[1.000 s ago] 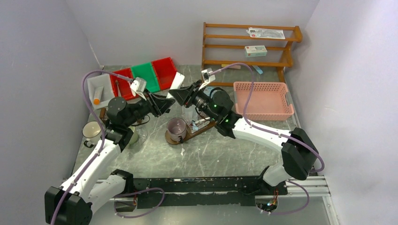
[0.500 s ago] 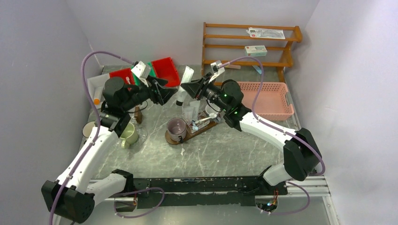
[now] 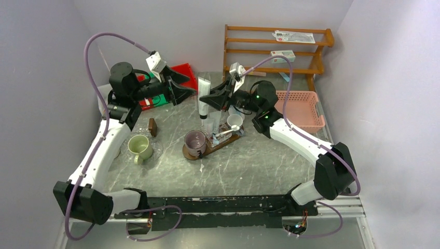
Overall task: Prepare toiletry sets of a toothbrush and toothpaste on the tray
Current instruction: Pick up the toothpaste from the storage box.
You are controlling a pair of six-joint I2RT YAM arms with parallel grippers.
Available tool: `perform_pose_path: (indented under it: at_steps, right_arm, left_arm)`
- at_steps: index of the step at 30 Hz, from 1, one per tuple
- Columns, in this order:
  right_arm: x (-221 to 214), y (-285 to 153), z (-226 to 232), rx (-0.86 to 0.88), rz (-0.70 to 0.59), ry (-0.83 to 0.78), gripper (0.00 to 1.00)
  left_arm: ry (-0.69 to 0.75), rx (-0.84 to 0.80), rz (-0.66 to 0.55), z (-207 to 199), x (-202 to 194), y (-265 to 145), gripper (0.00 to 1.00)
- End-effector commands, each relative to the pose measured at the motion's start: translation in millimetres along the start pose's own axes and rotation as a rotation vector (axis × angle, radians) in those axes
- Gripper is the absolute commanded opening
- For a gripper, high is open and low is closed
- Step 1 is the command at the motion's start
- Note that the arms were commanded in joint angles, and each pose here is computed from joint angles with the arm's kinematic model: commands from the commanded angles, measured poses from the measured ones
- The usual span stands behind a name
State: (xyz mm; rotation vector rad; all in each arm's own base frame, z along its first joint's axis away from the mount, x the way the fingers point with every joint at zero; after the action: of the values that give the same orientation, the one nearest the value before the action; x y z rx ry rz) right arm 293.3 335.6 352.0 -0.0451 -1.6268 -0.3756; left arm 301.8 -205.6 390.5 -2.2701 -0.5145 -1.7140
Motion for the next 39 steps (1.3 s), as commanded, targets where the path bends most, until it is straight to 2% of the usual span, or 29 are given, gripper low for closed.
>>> perform_pose_path:
  at_steps: [1, 5, 15, 19, 23, 33, 35, 39]
  right_arm:
    - [25.3, -0.1, 19.9, 0.179, -0.046, -0.164, 0.18]
    - [24.2, 3.3, 24.6, 0.245, -0.038, -0.181, 0.18]
    - [13.8, 14.9, 29.3, 0.331, -0.017, -0.16, 0.18]
    - [13.6, 15.6, 31.6, 0.338, -0.021, -0.158, 0.18]
    - [12.8, 15.8, 31.5, 0.34, -0.018, -0.161, 0.18]
    - [14.0, 19.8, 38.3, 0.367, -0.028, -0.165, 0.18]
    - [14.0, 19.9, 37.6, 0.365, -0.028, -0.166, 0.18]
    - [13.0, 19.9, 37.7, 0.362, -0.027, -0.169, 0.18]
  left_arm:
    - [0.046, -0.233, 0.003, -18.1, 9.0, -3.2, 0.7]
    - [0.068, -0.36, 0.035, -30.4, 7.4, -2.1, 0.68]
    - [0.07, -0.516, 0.061, -57.2, 2.5, -0.2, 0.67]
    - [0.056, -0.549, 0.083, -62.4, -2.9, -0.6, 0.59]
    - [0.044, -0.557, 0.099, -62.3, -8.0, -1.2, 0.47]
    - [-0.006, -0.585, 0.14, -62.5, -19.7, 2.8, 0.42]
    - [-0.011, -0.587, 0.144, -62.3, -21.7, 3.5, 0.37]
    - [-0.002, -0.594, 0.143, -65.1, -20.9, 1.8, 0.17]
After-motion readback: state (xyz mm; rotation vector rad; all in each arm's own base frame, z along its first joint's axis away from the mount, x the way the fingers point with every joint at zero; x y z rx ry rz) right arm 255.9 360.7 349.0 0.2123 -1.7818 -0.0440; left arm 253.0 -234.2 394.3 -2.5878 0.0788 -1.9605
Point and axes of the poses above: each gripper's point midway between its finger pads, its own y axis out along the fingers, its own z axis along the line the jaws close on, x = y × z, the point moved 2 cm from there along -y, back along the fingers, and after that the axes turned 10 degrees about -y, right-handed, at the moved point
